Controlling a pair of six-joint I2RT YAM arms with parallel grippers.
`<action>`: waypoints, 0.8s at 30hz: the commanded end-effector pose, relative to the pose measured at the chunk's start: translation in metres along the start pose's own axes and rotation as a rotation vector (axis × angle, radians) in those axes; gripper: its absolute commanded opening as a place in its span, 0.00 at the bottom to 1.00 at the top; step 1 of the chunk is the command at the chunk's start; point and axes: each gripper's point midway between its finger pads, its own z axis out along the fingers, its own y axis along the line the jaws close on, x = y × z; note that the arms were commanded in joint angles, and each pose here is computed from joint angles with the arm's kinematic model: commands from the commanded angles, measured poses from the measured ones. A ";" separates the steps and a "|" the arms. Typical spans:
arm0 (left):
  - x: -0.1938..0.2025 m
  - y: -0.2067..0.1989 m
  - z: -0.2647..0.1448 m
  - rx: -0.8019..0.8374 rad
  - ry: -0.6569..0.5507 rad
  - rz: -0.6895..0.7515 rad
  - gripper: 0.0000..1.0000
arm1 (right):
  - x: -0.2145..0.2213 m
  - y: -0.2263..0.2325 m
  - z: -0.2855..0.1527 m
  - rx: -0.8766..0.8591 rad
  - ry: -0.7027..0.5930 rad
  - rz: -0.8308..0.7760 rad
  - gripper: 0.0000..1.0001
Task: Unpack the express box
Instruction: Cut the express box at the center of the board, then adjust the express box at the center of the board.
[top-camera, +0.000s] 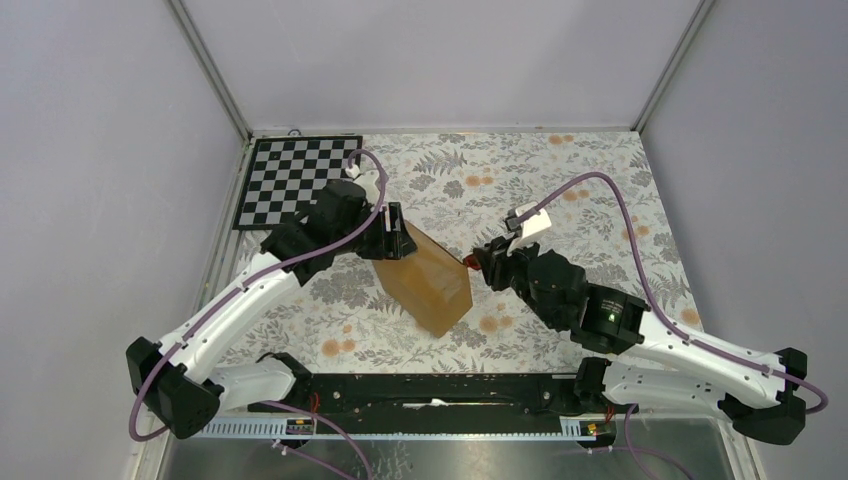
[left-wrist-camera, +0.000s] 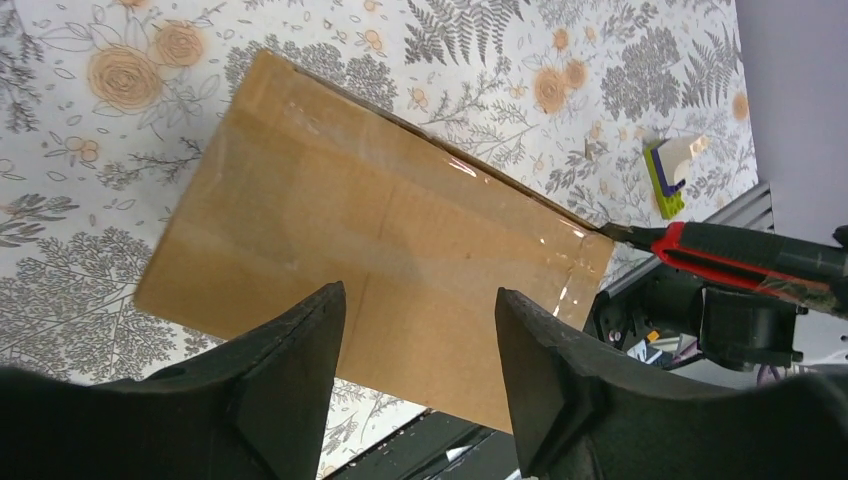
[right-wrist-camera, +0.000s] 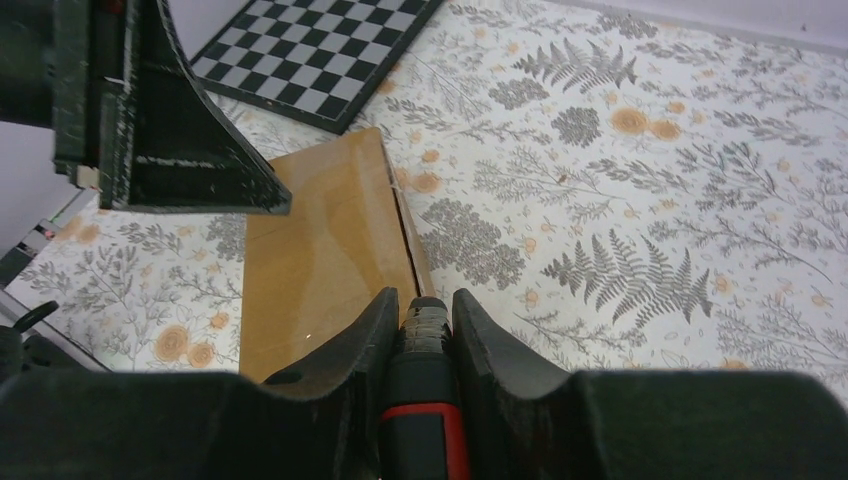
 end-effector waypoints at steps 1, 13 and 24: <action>-0.001 -0.009 0.004 0.049 -0.005 0.032 0.61 | -0.037 0.012 -0.005 -0.070 -0.134 0.038 0.00; -0.020 0.001 0.001 -0.034 -0.065 0.051 0.57 | -0.038 -0.026 -0.014 0.133 -0.120 0.098 0.00; -0.069 0.094 0.013 -0.309 -0.204 -0.220 0.47 | 0.033 -0.048 -0.038 0.336 0.322 0.055 0.00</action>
